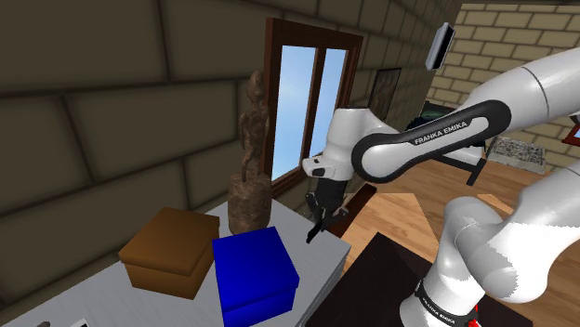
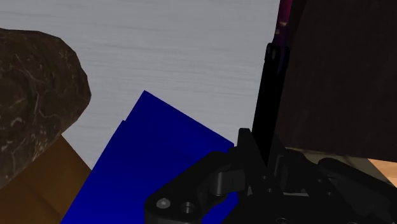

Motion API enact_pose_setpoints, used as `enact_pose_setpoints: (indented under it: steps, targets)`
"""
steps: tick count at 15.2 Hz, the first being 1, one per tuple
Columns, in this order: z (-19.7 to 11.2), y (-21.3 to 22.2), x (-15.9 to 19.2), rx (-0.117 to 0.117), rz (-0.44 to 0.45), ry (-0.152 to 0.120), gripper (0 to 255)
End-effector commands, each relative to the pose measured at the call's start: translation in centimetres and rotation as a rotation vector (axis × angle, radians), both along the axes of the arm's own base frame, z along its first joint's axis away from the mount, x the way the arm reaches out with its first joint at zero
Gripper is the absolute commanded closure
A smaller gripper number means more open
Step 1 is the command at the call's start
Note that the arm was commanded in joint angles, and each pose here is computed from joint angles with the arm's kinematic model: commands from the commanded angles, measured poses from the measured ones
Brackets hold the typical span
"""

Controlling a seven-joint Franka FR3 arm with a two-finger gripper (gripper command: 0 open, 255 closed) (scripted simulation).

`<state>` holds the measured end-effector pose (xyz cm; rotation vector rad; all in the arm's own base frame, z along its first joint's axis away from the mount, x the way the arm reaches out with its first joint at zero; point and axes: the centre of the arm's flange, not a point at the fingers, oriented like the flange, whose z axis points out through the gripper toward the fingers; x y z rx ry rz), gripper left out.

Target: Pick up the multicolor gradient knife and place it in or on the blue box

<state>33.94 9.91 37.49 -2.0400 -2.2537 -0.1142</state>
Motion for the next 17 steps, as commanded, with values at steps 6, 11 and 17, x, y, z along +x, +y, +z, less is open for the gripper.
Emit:
enact_pose_setpoints:
  steps: [6,11,17]
  targets:
    - [3.2,1.2,0.4,0.0,0.0,0.001,255]
    - [3.3,7.4,2.4,0.0,0.0,0.001,255]
    - [3.4,15.0,4.8,0.0,0.0,0.001,255]
